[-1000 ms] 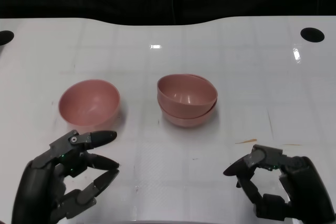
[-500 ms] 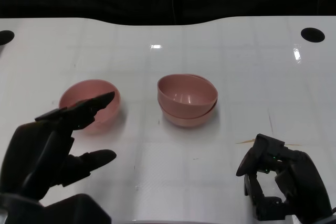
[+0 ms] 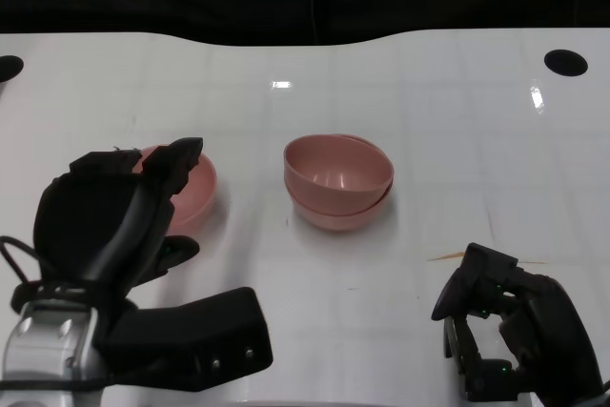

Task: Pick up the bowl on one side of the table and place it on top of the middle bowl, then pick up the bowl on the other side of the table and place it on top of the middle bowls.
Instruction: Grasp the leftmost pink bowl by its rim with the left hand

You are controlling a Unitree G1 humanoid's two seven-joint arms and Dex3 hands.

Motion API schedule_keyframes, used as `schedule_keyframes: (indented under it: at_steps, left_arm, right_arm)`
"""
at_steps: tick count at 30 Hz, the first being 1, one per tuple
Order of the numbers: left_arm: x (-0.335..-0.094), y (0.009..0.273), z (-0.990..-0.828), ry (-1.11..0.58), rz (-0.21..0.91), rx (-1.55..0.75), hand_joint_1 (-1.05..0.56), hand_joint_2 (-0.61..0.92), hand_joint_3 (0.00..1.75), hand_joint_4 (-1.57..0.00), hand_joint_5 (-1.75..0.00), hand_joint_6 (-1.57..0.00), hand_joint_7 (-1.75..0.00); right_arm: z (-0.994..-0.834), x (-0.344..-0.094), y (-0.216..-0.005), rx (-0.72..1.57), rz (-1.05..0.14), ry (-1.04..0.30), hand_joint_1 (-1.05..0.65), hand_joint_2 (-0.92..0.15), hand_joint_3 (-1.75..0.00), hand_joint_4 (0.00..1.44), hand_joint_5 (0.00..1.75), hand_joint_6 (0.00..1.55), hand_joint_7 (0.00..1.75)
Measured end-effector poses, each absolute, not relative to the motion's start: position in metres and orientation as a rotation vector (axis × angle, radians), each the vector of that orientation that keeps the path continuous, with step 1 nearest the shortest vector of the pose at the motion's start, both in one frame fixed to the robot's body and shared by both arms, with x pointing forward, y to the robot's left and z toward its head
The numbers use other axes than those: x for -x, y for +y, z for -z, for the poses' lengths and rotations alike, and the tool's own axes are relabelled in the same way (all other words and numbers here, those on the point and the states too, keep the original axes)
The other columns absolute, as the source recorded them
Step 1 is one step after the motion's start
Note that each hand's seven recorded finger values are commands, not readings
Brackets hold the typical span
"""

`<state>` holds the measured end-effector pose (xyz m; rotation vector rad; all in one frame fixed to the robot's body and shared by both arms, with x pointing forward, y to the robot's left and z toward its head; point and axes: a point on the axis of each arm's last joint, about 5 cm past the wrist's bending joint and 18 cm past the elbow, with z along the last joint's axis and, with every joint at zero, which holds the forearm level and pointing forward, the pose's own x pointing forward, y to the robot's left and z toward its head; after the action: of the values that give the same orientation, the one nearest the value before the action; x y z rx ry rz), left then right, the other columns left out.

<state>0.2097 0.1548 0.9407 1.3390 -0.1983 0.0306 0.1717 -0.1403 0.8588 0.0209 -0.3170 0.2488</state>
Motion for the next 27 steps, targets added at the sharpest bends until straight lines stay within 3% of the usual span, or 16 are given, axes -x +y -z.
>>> schedule_keyframes:
  at_steps: [10, 27]
  left_arm:
    - [-0.250, 0.141, -0.918, 0.008, 0.065, -1.436, -0.54, 0.92, 0.01, -0.58, -0.06, -0.43, 0.00]
    - [-0.283, 0.134, -0.878, 0.226, 0.214, -1.482, -0.53, 0.92, 0.04, -0.79, -0.12, -0.53, -0.03]
  right_arm:
    - [-0.861, -0.173, -0.140, -0.010, -0.252, -0.305, -0.11, -0.32, -1.52, 0.91, 1.75, 0.78, 1.65]
    - [-0.862, -0.170, -0.138, -0.013, -0.251, -0.301, -0.13, -0.32, -1.50, 0.91, 1.75, 0.79, 1.63]
